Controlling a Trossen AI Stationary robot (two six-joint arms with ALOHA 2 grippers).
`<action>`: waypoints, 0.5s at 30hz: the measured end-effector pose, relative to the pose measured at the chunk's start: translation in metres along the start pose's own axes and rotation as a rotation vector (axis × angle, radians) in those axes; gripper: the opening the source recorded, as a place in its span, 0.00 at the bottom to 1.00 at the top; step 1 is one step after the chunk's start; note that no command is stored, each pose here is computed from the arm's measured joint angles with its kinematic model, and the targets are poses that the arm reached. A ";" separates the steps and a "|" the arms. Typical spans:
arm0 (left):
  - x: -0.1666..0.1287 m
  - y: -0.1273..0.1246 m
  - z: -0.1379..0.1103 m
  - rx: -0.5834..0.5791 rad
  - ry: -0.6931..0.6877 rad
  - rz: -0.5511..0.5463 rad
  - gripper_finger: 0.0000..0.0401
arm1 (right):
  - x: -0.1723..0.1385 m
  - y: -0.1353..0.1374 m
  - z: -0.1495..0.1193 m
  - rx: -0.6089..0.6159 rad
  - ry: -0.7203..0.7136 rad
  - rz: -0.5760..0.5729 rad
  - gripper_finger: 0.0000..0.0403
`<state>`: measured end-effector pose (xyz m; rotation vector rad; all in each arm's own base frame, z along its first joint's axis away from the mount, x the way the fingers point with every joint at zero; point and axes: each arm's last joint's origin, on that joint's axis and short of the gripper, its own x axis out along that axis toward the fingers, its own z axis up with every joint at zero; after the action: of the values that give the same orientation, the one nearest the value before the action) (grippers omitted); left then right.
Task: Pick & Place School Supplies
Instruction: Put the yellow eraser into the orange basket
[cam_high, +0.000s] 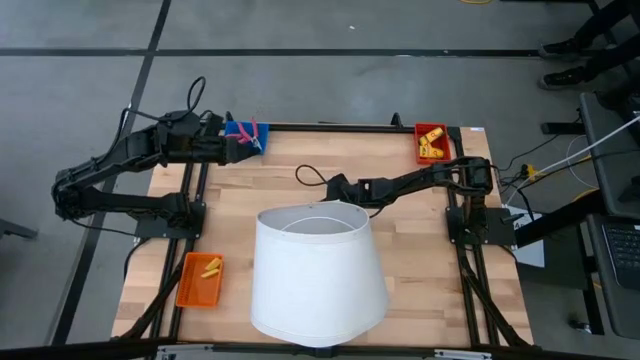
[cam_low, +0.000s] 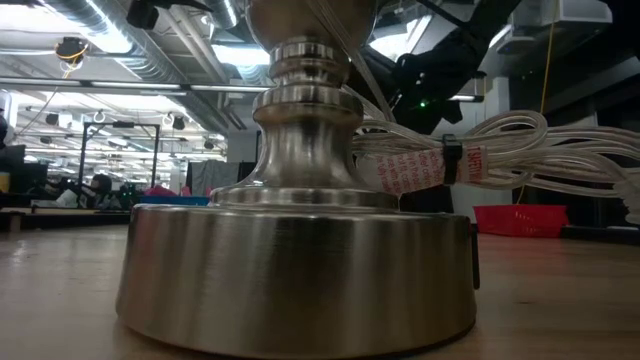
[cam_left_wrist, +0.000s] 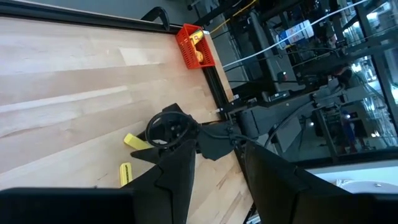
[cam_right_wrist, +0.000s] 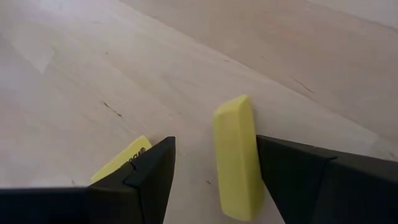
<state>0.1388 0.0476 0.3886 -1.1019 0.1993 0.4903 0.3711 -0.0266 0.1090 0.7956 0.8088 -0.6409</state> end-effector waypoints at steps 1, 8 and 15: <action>0.000 0.000 0.000 0.000 0.000 0.000 0.34 | 0.000 0.000 0.000 0.001 0.000 -0.001 0.55; 0.000 0.000 0.000 -0.008 0.000 -0.001 0.34 | 0.000 0.001 -0.003 -0.007 -0.005 -0.020 0.39; 0.000 0.000 0.000 -0.008 0.000 -0.001 0.34 | -0.002 0.004 -0.007 -0.052 -0.002 -0.013 0.09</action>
<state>0.1389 0.0476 0.3887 -1.1097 0.1970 0.4905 0.3699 -0.0181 0.1090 0.7425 0.8259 -0.6297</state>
